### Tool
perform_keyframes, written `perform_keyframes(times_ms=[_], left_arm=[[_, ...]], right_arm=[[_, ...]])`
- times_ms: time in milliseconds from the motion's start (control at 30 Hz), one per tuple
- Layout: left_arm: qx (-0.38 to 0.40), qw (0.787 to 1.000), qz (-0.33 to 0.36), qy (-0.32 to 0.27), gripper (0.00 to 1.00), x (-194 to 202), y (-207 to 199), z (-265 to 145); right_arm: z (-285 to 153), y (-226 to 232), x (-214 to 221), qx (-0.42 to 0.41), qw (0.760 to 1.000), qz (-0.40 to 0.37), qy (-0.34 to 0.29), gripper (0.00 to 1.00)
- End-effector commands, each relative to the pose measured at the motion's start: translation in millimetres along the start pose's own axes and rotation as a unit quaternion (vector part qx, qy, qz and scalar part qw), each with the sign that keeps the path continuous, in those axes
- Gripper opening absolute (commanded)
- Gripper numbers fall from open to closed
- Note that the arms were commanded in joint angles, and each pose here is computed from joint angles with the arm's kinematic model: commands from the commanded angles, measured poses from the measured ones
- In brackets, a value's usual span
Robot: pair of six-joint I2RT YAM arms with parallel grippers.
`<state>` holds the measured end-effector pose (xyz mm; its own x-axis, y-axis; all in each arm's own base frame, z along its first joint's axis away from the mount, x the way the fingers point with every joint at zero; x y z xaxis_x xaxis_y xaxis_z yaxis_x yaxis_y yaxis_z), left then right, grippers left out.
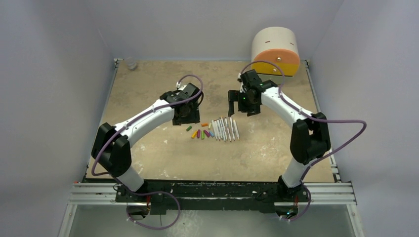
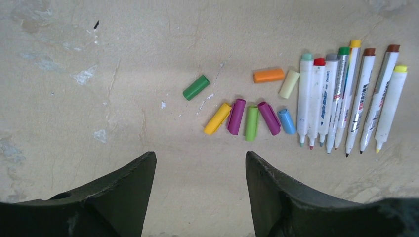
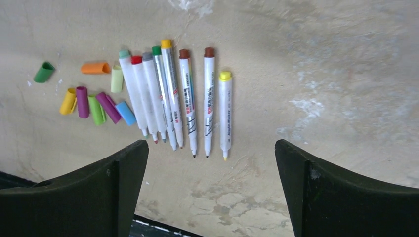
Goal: Open the pen caps
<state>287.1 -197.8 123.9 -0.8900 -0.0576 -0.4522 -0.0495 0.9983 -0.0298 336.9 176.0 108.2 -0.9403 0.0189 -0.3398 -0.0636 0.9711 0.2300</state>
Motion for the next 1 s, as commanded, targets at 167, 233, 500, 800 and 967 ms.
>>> perform_keyframes(times_ms=[167, 233, 500, 800, 967], left_arm=[[0.001, 0.993, -0.028, -0.119, 0.65, -49.7, 13.5, -25.5], [-0.001, 0.989, -0.034, -0.141, 0.64, -59.1, 20.2, -29.6], [-0.007, 0.960, -0.059, -0.273, 0.65, -97.8, 48.6, -81.3], [0.007, 0.935, -0.059, -0.349, 0.66, -96.8, 70.5, -112.3], [-0.008, 0.939, -0.058, -0.338, 0.66, -83.4, 75.4, -89.5]], right_arm=[[-79.6, -51.7, -67.2, 0.054, 0.971, 0.046, -0.226, 1.00], [-92.5, -65.6, -74.8, 0.074, 0.958, 0.044, -0.274, 1.00], [-118.4, -146.5, -81.7, 0.174, 0.893, 0.125, -0.396, 1.00], [-93.2, -201.0, -63.3, 0.199, 0.846, 0.141, -0.473, 1.00], [-77.4, -213.4, -58.8, 0.217, 0.834, 0.107, -0.496, 1.00]])
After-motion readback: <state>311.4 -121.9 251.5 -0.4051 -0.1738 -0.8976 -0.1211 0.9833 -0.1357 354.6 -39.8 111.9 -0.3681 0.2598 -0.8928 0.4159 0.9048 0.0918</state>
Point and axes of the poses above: each gripper's point midway between its finger pads, its own z axis out along the fingers, its own y axis along the line the jaws close on, x = y × z, the point moved 1 cm from there along -z, back along the fingers, and after that the axes turned 4 degrees about z, right-handed, at the moved point
